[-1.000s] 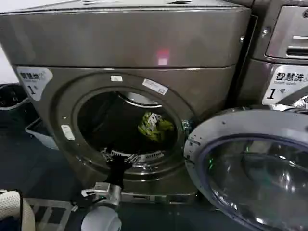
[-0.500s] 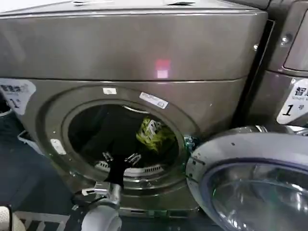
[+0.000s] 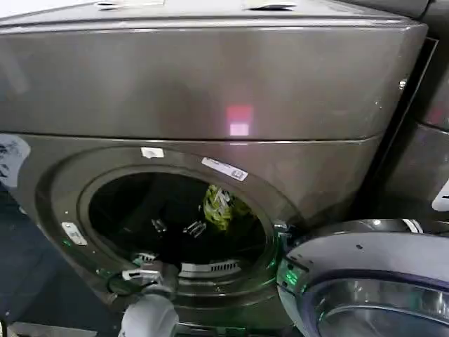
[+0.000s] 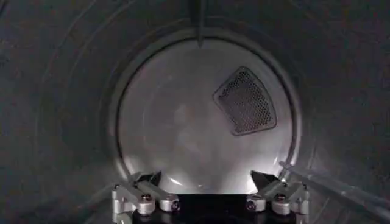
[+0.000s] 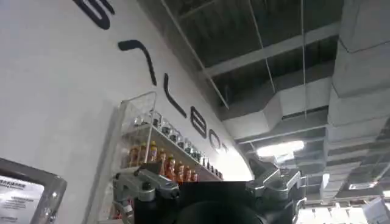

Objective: Grasp the clothes from the dryer.

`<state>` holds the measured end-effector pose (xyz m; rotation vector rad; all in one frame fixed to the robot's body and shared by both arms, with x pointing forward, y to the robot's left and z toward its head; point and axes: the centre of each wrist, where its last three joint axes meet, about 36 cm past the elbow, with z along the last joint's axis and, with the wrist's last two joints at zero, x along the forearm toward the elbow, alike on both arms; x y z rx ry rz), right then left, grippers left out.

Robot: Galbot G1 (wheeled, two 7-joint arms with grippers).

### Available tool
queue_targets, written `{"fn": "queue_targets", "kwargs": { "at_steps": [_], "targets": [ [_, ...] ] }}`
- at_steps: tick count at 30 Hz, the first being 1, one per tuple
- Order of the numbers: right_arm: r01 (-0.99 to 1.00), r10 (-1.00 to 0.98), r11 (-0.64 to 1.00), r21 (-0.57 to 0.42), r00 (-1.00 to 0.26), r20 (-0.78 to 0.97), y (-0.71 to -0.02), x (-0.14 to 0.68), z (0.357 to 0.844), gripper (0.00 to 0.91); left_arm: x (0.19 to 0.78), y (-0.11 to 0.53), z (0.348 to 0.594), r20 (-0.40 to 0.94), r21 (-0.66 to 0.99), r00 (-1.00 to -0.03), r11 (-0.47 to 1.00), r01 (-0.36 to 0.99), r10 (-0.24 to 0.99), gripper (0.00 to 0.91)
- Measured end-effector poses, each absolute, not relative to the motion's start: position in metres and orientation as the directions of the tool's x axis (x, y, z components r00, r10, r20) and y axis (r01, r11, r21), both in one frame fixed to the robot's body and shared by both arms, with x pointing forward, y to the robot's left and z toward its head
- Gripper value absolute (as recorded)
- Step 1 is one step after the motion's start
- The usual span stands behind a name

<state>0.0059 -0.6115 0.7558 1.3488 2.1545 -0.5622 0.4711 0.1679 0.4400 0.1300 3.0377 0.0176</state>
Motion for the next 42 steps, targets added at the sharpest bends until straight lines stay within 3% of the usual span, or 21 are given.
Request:
{"fn": "queue_targets", "kwargs": {
  "at_steps": [14,22,27,32,42],
  "targets": [
    [0.923,0.711,0.384,-0.036,-0.320,-0.626,-0.621,0.000,0.759,0.907,0.615,0.172,0.447,-0.041,0.057,-0.993,0.992,0.112,0.115,0.907],
    [0.925,0.714,0.380,-0.027,-0.312,-0.626,-0.625,-0.001,0.758,0.907,0.678,0.182,0.454,0.071,0.186,-0.943,0.924,0.334,0.326,0.907],
    [0.924,0.711,0.381,-0.028,-0.312,-0.630,-0.624,-0.001,0.758,0.907,0.708,0.189,0.453,0.171,0.292,-0.840,0.787,0.543,0.516,0.907],
    [0.926,0.714,0.378,-0.024,-0.308,-0.629,-0.624,-0.003,0.756,0.907,0.735,0.194,0.450,0.369,0.402,-0.695,0.568,0.718,0.618,0.907],
    [0.926,0.712,0.376,-0.028,-0.308,-0.631,-0.622,-0.004,0.755,0.907,0.766,0.212,0.481,0.691,0.487,-0.530,0.224,0.844,0.491,0.907]
  ]
}}
